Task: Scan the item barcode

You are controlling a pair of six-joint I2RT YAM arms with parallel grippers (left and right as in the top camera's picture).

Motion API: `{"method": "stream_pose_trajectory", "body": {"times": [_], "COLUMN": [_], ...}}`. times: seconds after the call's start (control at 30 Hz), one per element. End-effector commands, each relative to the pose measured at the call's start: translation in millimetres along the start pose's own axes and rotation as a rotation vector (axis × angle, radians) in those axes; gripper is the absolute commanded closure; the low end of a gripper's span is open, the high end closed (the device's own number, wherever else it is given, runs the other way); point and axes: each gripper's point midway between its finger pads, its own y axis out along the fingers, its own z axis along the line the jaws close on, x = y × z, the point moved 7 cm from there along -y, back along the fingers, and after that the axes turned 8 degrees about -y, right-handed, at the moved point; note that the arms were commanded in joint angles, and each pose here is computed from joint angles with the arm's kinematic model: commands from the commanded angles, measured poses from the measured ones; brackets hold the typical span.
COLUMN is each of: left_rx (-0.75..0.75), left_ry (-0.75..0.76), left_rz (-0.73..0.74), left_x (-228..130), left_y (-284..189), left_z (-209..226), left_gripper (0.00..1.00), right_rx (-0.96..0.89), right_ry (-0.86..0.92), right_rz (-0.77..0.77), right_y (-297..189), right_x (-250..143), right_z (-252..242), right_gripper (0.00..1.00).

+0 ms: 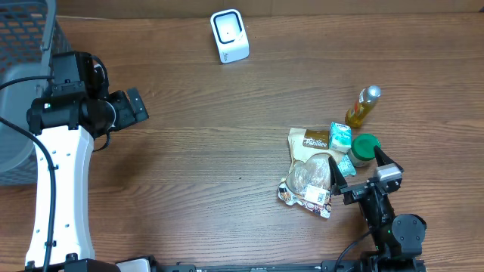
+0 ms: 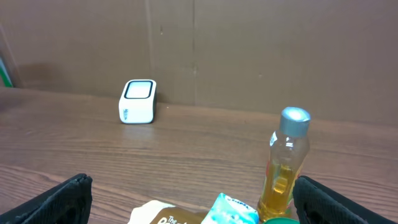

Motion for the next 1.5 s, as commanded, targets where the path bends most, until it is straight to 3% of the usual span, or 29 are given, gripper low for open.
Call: {"method": "stream_pose_trajectory", "body": {"times": [0.0, 0.17, 1.47], "left_rx": [-0.009, -0.009, -0.009], "left_ry": [-0.009, -0.009, -0.009], "left_rz": [-0.022, -0.022, -0.022], "left_x": [3, 3, 3], "left_y": [-6, -6, -6], "left_z": [-1, -1, -1], "left_gripper": [0.00, 0.01, 0.01], "right_rx": [-0.035, -0.153, -0.156], "right_ry": [0.026, 0.185, 0.185], "right_rz": [-0.012, 0.025, 0.024], "right_y": [0, -1, -1], "right_x": [0, -8, -8], "right_z": [-3, -15, -15], "right_gripper": [0.00, 0.00, 0.00]}}
